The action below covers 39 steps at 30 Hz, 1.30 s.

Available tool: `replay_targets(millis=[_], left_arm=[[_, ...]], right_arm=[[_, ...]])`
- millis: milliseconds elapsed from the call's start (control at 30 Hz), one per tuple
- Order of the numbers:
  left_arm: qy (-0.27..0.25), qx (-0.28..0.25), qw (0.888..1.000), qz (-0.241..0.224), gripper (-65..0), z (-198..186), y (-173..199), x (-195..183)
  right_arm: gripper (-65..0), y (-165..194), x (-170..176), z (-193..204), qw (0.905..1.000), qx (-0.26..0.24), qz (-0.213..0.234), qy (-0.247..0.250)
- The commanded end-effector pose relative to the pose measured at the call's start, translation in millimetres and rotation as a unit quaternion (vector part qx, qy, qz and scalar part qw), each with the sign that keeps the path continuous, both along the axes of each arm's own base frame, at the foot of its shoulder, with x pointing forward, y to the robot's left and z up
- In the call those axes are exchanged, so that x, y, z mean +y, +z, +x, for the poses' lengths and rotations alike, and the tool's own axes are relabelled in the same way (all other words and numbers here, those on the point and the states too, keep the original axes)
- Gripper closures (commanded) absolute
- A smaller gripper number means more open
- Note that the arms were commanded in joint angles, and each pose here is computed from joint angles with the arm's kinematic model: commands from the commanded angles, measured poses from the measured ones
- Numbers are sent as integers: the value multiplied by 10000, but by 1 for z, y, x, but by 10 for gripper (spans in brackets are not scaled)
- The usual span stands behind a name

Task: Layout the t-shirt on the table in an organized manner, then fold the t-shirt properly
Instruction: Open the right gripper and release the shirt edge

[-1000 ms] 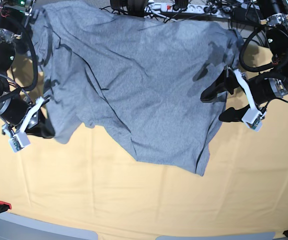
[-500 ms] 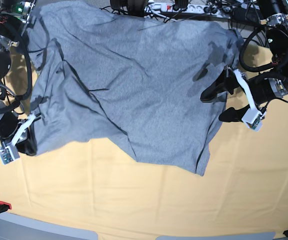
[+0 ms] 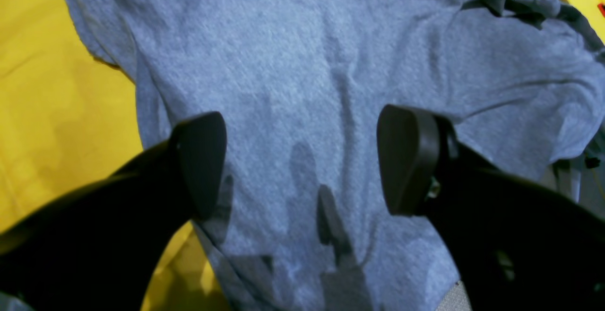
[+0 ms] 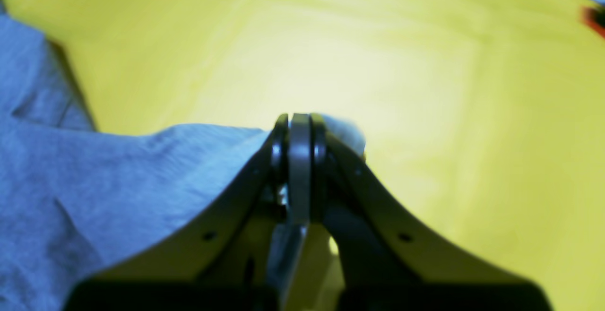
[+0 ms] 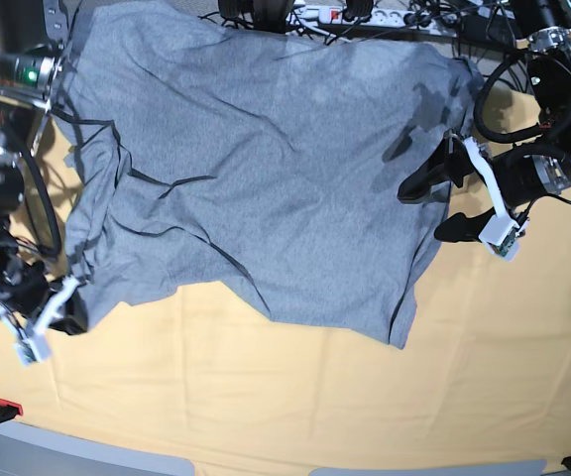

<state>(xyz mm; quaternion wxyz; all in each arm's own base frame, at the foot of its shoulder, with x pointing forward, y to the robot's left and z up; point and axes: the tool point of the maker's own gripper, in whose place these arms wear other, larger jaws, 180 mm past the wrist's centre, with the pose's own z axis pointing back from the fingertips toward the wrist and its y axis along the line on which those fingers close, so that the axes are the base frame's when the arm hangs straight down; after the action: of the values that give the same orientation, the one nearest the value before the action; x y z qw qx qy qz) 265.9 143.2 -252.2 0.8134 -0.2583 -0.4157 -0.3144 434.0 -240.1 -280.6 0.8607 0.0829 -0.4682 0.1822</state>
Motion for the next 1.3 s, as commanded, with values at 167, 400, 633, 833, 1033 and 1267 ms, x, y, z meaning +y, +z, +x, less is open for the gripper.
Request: replay_targets(millis=[167, 400, 633, 833, 1033, 1267], left_arm=[[-19, -225, 9997, 10, -495, 5, 11, 1], [67, -247, 9996, 88, -496, 7, 11, 6], [148, -316, 9994, 65, -495, 9, 14, 10], [151, -314, 9994, 70, -495, 9, 14, 10], [155, -316, 9993, 78, -495, 9, 14, 10], [378, -336, 9984, 242, -495, 15, 11, 18]], right_arm=[[0, 13, -5, 37, 9993, 30, -370, -13], [0, 22, -44, 59, 9910, -150, -770, -1088], [0, 54, -29, 74, 9918, -872, -622, -696], [0, 58, -51, 77, 9841, -883, -884, -1262], [0, 54, -71, 75, 9751, -764, -1182, -1711], [-376, 57, -78, 74, 9721, -791, -1185, -1861]])
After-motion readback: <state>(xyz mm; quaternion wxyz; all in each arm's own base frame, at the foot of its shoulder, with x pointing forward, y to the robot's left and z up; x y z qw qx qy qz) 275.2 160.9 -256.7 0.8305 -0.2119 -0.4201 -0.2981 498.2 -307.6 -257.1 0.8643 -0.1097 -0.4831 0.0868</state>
